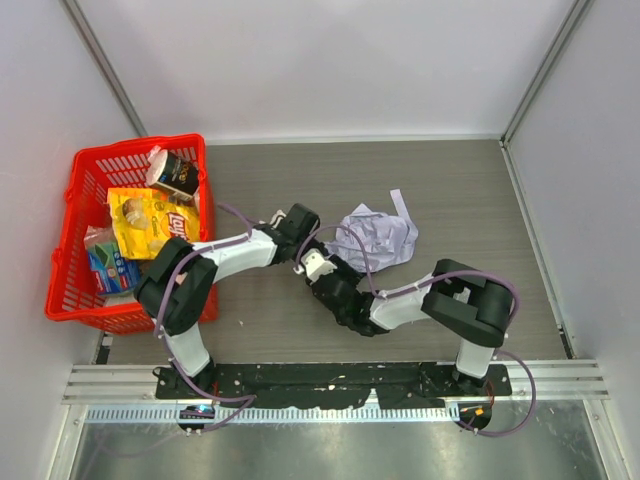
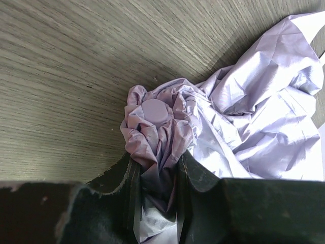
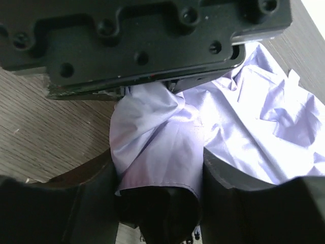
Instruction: Put away the umbrella
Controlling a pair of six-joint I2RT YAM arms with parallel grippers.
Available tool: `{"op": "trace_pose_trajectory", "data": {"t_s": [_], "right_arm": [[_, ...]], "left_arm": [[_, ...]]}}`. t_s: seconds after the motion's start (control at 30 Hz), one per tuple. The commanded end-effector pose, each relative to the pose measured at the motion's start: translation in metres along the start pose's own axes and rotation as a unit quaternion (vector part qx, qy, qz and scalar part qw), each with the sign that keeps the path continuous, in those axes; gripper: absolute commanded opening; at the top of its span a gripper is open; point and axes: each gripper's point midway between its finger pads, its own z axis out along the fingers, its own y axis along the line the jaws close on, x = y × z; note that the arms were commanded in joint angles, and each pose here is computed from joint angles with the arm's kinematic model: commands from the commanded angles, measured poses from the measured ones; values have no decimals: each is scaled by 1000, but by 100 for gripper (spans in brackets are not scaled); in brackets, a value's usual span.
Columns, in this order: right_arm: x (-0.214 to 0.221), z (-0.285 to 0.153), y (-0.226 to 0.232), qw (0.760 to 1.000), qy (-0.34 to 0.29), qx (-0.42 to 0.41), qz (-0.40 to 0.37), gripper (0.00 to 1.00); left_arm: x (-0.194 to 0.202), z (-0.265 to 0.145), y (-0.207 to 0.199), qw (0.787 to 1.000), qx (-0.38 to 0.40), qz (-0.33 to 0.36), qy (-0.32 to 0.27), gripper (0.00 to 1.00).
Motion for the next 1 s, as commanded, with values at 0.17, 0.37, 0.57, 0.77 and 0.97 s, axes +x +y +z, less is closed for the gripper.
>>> {"op": "trace_pose_trajectory", "data": {"t_s": [0.17,0.37,0.57,0.77,0.97], "right_arm": [[28,7,6,989,19,-22,142,1],[56,0,35,942,59,-200,262,1],[53,-9,36,866,58,-310,388,1],[45,-13,44,750,107,-405,512,1],[16,-12,15,611,63,-456,645,1]], "left_arm": [[-12,5,55,996,-81,31,-37,3],[-32,-7,25,994,10,66,-89,59],[-52,-22,9,989,61,82,-108,100],[-44,-34,-10,984,133,88,-82,100],[-26,-26,-2,989,141,26,-35,100]]}}
